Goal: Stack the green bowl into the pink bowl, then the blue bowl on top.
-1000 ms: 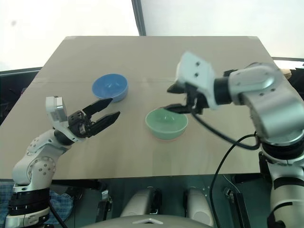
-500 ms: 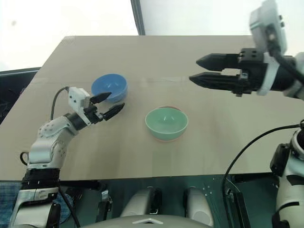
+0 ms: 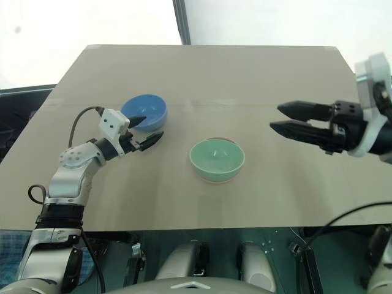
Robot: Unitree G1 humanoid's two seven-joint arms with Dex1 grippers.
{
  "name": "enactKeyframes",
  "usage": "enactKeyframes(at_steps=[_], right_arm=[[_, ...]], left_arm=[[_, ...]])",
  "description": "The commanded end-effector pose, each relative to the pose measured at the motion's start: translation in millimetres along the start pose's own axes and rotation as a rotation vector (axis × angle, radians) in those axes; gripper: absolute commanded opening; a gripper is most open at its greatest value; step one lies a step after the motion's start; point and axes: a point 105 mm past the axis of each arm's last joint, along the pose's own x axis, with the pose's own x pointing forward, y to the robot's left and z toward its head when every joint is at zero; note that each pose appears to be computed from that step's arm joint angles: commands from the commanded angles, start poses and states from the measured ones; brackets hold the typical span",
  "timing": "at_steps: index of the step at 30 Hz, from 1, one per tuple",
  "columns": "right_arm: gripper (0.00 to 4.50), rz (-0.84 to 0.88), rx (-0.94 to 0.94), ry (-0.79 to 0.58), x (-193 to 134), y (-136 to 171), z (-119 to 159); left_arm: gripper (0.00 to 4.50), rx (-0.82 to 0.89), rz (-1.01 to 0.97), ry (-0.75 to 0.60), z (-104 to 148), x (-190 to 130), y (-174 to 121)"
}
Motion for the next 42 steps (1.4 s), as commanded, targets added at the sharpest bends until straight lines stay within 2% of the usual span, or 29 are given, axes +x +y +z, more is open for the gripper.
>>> enactKeyframes(at_steps=[1, 6, 18, 19, 20, 22, 23, 24, 25, 28, 29, 39, 42], right_arm=[[2.47, -0.046, -0.053, 0.034, -18.9, 0.3, -6.6], [2.47, -0.077, -0.077, 0.114, -29.7, -3.3, -21.0], [2.47, -0.047, -0.104, 0.07, -25.2, 0.6, -9.6], [2.71, -0.047, -0.103, 0.07, -25.0, 0.8, -9.6], [2.71, -0.047, -0.103, 0.07, -24.8, 0.9, -9.6], [2.71, -0.048, -0.104, 0.07, -25.1, 0.7, -9.5], [2.71, -0.048, -0.104, 0.07, -25.3, 0.7, -9.4], [2.71, -0.049, -0.104, 0.069, -25.5, 0.6, -9.2], [2.71, -0.05, -0.105, 0.069, -25.6, 0.6, -9.2], [2.71, -0.049, -0.106, 0.068, -25.5, 0.6, -9.1], [2.71, -0.05, -0.107, 0.067, -25.5, 0.5, -9.0], [2.71, -0.055, -0.112, 0.061, -26.7, -1.2, -8.4], [2.71, -0.057, -0.11, 0.064, -26.8, -1.4, -9.5]], left_arm=[[4.1, 0.044, -0.002, -0.015, 7.1, 0.4, 2.4], [4.1, 0.045, -0.012, -0.008, 5.8, 3.9, 1.9], [4.1, 0.035, -0.038, 0.013, 1.2, 6.9, 1.2], [3.58, 0.032, -0.039, 0.013, 0.9, 6.9, 1.2], [3.29, 0.031, -0.039, 0.013, 0.6, 7.0, 1.3], [2.45, 0.03, -0.036, 0.013, 0.3, 6.8, 1.9], [2.45, 0.031, -0.033, 0.014, 0.0, 6.7, 2.3], [1.73, 0.032, -0.031, 0.015, -0.3, 6.6, 2.7], [1.44, 0.033, -0.029, 0.016, -0.5, 6.6, 3.1], [0.18, 0.035, -0.026, 0.018, -1.0, 6.8, 3.8], [0.05, 0.038, -0.024, 0.019, -1.0, 6.9, 4.2], [0.05, 0.061, -0.02, 0.023, -0.2, 8.5, 6.4], [0.05, 0.034, -0.011, -0.042, 11.2, 8.3, 8.1]])
